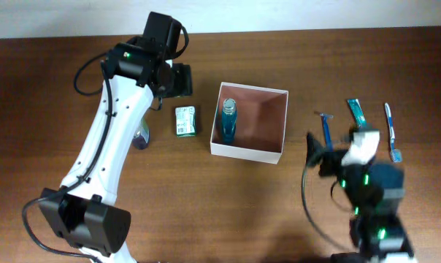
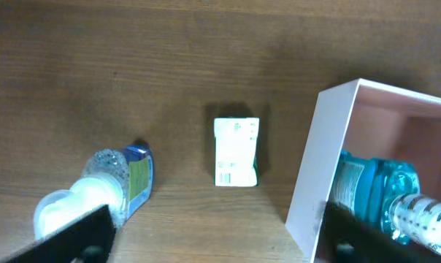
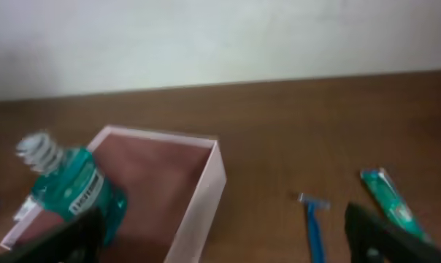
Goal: Pack container
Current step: 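Move the right gripper to the right wall of the pink box, then grip the box's right wall and push the box leftward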
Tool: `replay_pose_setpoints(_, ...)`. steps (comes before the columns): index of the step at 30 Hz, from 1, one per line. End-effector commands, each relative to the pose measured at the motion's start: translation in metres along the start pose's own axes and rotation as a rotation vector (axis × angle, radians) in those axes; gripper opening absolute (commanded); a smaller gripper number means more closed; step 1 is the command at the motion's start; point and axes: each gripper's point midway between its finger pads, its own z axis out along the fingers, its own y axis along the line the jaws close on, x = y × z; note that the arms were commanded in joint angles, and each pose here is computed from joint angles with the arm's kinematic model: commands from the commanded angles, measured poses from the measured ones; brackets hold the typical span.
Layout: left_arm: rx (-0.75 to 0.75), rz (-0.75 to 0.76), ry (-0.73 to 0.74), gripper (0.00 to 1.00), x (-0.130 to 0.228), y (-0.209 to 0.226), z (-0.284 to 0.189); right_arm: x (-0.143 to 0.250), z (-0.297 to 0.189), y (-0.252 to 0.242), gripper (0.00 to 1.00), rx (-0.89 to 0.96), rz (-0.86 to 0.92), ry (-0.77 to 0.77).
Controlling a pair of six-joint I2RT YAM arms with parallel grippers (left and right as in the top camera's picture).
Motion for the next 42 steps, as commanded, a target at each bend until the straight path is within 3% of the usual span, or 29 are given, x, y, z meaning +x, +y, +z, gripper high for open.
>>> replay_pose_setpoints(1,0.009,-0.004,-0.011,0.99,0.000,0.002,-0.006,-0.007,0.033,-0.011,0.99,0.011,-0.034,0.179)
replay_pose_setpoints(4,-0.003,-0.002,-0.005,0.99,0.001,0.004,-0.006,0.002,0.072,-0.010,0.99,-0.041,0.026,0.400)
replay_pose_setpoints(7,-0.008,-0.002,0.000,0.97,0.002,0.005,-0.006,0.010,0.100,-0.013,0.99,-0.054,0.053,0.477)
replay_pose_setpoints(8,-0.009,-0.001,0.002,0.92,0.003,0.005,-0.005,0.012,0.107,-0.012,0.99,-0.069,0.061,0.492)
replay_pose_setpoints(11,-0.014,0.001,0.016,0.63,0.005,0.005,-0.003,0.021,0.130,-0.010,0.99,-0.106,0.078,0.512)
replay_pose_setpoints(12,-0.016,0.002,0.022,0.51,0.006,0.006,-0.002,0.023,0.137,-0.011,0.89,-0.107,0.092,0.508)
replay_pose_setpoints(14,-0.022,0.005,0.041,0.19,0.010,0.006,0.002,0.031,0.151,-0.014,0.57,-0.097,0.126,0.510)
replay_pose_setpoints(17,-0.033,0.011,0.073,0.01,0.014,0.006,0.012,0.045,0.166,-0.018,0.48,-0.074,0.205,0.529)
replay_pose_setpoints(28,-0.052,0.020,0.128,0.01,0.024,0.007,0.025,0.076,0.195,-0.033,0.30,-0.004,0.287,0.552)
replay_pose_setpoints(32,-0.052,0.020,0.129,0.01,0.024,0.007,0.025,0.074,0.198,-0.028,0.16,-0.002,0.327,0.542)
replay_pose_setpoints(42,-0.053,0.021,0.131,0.01,0.024,0.007,0.025,0.068,0.207,0.008,0.15,-0.068,0.268,0.508)
